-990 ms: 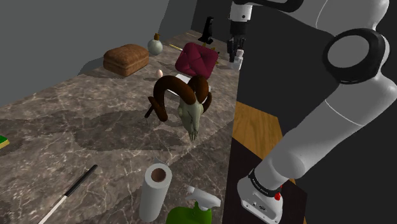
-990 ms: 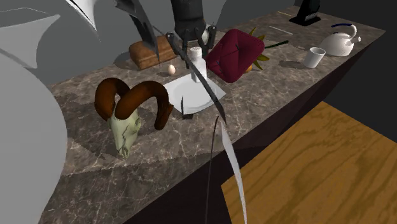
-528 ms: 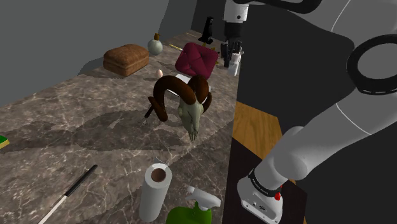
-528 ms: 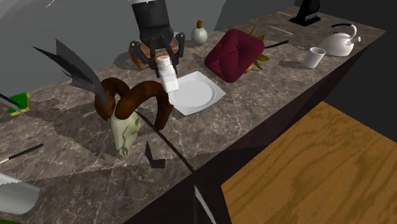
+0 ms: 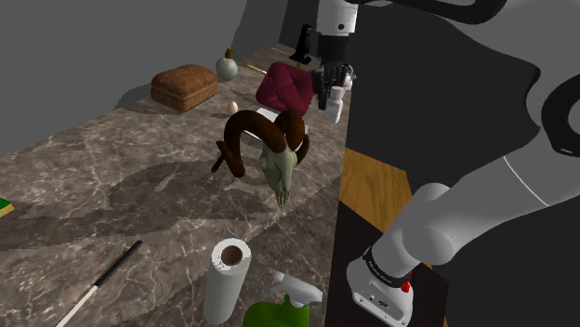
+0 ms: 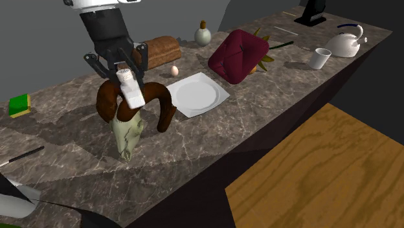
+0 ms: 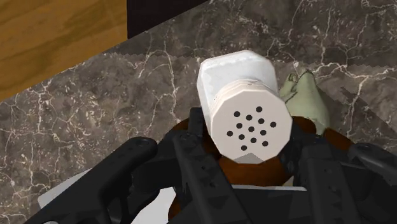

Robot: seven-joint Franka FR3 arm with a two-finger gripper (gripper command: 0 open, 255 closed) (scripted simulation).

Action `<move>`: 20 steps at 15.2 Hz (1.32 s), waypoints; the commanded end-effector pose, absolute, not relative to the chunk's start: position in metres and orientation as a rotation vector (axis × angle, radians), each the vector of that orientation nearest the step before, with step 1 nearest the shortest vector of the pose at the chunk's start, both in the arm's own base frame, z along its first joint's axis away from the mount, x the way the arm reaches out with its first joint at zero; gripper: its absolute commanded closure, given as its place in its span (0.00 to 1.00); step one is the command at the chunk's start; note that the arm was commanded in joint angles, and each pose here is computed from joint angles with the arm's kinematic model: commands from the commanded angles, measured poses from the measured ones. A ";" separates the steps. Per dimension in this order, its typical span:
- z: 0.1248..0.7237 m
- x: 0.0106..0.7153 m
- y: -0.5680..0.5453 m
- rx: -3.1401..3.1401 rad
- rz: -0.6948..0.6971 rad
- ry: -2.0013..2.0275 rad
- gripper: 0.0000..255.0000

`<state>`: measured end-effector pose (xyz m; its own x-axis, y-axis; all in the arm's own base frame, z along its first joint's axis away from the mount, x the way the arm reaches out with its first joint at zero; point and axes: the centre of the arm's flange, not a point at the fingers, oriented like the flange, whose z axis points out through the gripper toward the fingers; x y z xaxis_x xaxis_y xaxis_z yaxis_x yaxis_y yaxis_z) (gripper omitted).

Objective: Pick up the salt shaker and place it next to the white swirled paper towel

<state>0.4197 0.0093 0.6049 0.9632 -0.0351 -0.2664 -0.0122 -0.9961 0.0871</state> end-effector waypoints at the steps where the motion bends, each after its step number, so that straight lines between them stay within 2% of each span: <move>1: 0.607 0.414 0.035 3.029 -0.414 -0.039 1.00; 20: 0.608 0.348 0.277 3.029 -0.414 -0.039 1.00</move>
<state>0.3500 0.2658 0.6077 0.9632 -0.0346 -0.2665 -0.0117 -0.9961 0.0871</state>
